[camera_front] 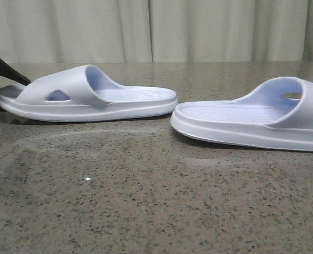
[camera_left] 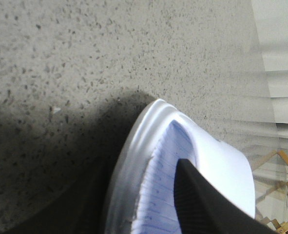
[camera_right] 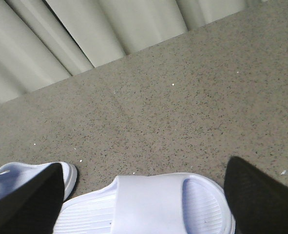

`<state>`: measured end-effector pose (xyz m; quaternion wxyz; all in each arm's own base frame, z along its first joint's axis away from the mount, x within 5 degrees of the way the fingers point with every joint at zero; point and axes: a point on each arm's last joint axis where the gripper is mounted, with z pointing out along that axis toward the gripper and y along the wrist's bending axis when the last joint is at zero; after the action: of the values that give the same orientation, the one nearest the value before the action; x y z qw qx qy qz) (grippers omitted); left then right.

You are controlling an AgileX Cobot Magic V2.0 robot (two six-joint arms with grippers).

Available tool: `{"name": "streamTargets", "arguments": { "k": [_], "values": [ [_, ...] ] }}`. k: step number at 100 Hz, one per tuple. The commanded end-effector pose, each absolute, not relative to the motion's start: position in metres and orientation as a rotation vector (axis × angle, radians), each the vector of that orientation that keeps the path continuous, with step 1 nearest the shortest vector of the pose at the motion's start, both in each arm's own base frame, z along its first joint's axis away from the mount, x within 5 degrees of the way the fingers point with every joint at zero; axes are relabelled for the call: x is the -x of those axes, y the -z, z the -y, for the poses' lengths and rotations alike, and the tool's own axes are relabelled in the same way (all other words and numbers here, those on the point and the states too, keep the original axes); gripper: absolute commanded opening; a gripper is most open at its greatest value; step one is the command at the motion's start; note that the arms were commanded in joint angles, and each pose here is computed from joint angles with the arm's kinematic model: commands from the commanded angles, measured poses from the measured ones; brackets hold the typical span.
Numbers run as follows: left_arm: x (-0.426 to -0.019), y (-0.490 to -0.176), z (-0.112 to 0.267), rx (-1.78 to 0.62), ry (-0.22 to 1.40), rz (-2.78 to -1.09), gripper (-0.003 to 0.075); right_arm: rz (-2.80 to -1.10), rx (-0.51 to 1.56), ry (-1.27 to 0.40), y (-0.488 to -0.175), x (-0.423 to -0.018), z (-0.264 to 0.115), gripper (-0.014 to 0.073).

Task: Insert blue slippers together front up
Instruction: 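Lower the left gripper onto the heel of the nearer-left slipper and grasp, then lift the grasped slipper off the table with the left gripper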

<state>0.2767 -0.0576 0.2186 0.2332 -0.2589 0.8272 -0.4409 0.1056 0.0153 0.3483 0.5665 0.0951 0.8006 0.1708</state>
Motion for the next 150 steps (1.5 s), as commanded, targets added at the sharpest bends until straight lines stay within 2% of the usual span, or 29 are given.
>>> {"name": "streamTargets", "arguments": {
  "k": [1, 30, 44, 65, 95, 106, 134, 150],
  "values": [
    [-0.277, -0.229, 0.062, 0.679, 1.277, -2.242, 0.0228, -1.779, -0.230, -0.406, -0.365, -0.108, -0.014, 0.0580],
    [-0.277, -0.229, 0.062, 0.682, 1.273, -2.241, 0.0114, -1.779, -0.230, -0.406, -0.365, -0.108, -0.014, 0.0580],
    [-0.277, -0.229, 0.061, 0.687, 1.262, -2.240, 0.0014, -1.779, -0.230, -0.406, -0.365, -0.108, -0.014, 0.0580],
    [-0.278, -0.229, 0.061, 0.643, 1.233, -2.235, 0.0016, -1.779, -0.230, -0.406, -0.365, -0.108, -0.014, 0.0580],
    [-0.280, -0.248, 0.068, 0.577, 1.461, -2.049, 0.0016, -1.779, -0.229, -0.404, -0.365, -0.108, -0.014, 0.0580],
    [-0.280, -0.251, 0.067, 0.561, 1.493, -2.033, 0.0016, -1.779, -0.228, -0.402, -0.365, -0.108, -0.014, 0.0580],
    [-0.277, -0.265, 0.036, 0.524, 1.641, -1.897, 0.0016, -1.780, -0.224, -0.393, -0.365, -0.108, -0.013, 0.0580],
    [-0.269, -0.281, 0.020, 0.497, 1.641, -1.816, 0.0016, -1.801, -0.232, -0.401, -0.363, -0.108, -0.014, 0.0580]
  ]
}}
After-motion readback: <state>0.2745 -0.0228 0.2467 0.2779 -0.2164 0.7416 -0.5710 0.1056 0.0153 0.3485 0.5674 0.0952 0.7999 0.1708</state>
